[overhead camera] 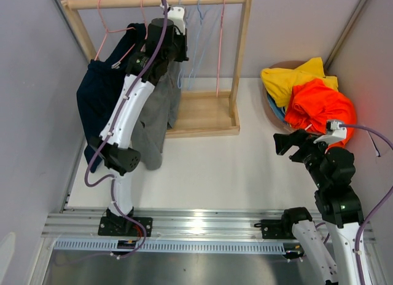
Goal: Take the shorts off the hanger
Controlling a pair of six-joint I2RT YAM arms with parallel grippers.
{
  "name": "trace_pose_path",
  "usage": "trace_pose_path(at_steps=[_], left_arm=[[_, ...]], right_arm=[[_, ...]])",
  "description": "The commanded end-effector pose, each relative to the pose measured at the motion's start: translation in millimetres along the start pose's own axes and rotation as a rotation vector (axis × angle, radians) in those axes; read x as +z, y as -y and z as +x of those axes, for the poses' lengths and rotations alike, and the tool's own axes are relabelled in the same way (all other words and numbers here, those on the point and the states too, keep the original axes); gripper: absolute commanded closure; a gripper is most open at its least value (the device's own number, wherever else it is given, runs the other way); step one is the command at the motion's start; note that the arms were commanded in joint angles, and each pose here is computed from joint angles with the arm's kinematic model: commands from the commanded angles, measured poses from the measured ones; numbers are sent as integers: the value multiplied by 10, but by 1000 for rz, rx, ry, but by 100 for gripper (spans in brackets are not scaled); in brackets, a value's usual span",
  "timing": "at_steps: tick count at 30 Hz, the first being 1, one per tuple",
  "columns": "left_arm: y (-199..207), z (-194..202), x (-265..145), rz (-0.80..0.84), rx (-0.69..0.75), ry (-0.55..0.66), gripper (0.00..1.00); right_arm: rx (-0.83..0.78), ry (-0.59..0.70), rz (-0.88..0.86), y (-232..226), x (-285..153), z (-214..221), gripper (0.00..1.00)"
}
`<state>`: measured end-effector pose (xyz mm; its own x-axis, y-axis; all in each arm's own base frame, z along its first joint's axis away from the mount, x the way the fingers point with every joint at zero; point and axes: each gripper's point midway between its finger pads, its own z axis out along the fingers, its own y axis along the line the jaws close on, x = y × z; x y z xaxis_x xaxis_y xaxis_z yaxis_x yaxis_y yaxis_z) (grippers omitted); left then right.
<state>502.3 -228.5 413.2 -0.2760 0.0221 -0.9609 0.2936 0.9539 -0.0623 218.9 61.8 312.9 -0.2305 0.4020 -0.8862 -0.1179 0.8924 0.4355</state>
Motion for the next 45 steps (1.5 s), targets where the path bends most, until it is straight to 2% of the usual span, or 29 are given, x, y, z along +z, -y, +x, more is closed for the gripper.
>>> trace_pose_path(at_steps=[1,4,9,10,11,15,17,20,21,23,24,27,35,38,41,45], left_arm=[[23,-37,-137,33,-23,-3,94],[108,-38,-291,86,-33,-6,38],[208,-139,-709,143,-31,4,21],[204,-247,-918,151,-31,33,16],[203,-118,-946,151,-25,-1,14],[248,-177,-1473,200,-38,34,5],[241,-247,-1830,230,-49,70,3],[195,-281,-2133,237,-51,110,2],[138,-353,-2336,227,-49,153,3],[57,-413,-2465,201,-20,200,4],[-83,-494,-2531,132,-14,244,4],[-275,-466,-2412,35,23,220,5],[-588,-507,-1723,-65,3,152,10],[-658,-582,-1525,-53,-29,149,12],[-772,-490,-1287,-82,-39,104,12],[-898,-531,-1194,-97,-67,107,13]], right_arm=[[-2,19,-35,-77,-58,-56,0],[5,13,-46,-96,-76,-36,1],[19,19,-61,-126,-141,-34,1],[22,23,-63,-135,-157,-48,1],[23,26,-68,-147,-171,-58,1],[27,30,-73,-168,-237,-77,0],[32,33,-77,-178,-262,-87,1],[39,31,-83,-195,-300,-88,1],[41,31,-83,-196,-311,-87,1],[45,33,-88,-206,-335,-89,1],[46,33,-92,-215,-346,-92,0],[56,36,-99,-230,-378,-93,1],[45,37,-85,-208,-495,-91,1],[28,37,-72,-185,-523,-98,1],[21,35,-69,-176,-523,-92,1],[16,27,-67,-163,-516,-66,1]])
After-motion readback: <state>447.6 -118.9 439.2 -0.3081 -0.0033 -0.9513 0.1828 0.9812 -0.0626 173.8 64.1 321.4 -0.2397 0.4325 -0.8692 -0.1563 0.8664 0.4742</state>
